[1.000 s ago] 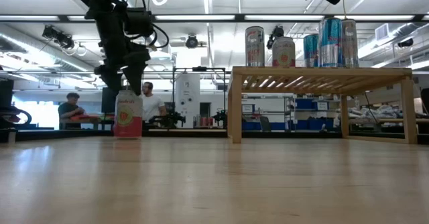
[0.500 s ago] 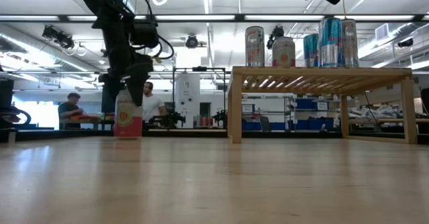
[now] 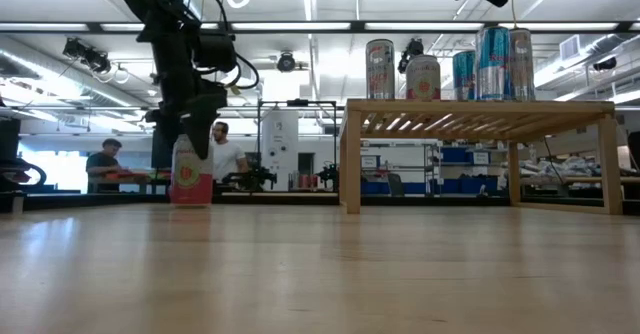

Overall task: Place canned beverage on shelf
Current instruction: Put the pink-white soda can on the shelf aligned with the other pink-white soda can

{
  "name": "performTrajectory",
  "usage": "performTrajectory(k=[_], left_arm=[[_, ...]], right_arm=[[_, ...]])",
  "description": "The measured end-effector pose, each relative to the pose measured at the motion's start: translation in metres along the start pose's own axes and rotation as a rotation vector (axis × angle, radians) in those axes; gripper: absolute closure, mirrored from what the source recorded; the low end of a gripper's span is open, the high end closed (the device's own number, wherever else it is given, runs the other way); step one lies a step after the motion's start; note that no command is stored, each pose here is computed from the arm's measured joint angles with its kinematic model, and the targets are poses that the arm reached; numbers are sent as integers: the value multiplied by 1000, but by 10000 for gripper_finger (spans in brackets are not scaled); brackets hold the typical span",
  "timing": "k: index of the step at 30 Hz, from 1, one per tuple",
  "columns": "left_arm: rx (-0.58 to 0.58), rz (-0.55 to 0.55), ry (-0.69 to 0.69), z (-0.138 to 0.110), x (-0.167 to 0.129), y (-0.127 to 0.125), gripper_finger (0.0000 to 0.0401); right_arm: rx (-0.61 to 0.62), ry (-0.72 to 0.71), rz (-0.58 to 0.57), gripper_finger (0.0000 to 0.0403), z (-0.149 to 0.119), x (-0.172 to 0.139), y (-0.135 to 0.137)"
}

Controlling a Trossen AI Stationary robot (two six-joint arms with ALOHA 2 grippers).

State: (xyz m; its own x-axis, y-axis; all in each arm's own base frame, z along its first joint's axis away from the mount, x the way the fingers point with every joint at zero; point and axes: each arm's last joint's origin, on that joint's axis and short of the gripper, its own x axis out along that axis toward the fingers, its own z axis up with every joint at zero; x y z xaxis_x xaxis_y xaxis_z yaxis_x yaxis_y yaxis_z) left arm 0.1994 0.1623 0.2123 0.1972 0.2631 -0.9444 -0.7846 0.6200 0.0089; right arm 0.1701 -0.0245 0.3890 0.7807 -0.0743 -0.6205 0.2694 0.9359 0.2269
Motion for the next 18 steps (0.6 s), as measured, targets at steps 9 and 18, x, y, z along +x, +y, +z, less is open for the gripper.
performTrajectory(k=[9,18], left_arm=[[6,-5,2,0,0,-2,106],[66,-38,11,6,-23,-22,104]], right_arm=[[33,0,0,240,0,0,0],[36,1,-1,240,0,0,0]])
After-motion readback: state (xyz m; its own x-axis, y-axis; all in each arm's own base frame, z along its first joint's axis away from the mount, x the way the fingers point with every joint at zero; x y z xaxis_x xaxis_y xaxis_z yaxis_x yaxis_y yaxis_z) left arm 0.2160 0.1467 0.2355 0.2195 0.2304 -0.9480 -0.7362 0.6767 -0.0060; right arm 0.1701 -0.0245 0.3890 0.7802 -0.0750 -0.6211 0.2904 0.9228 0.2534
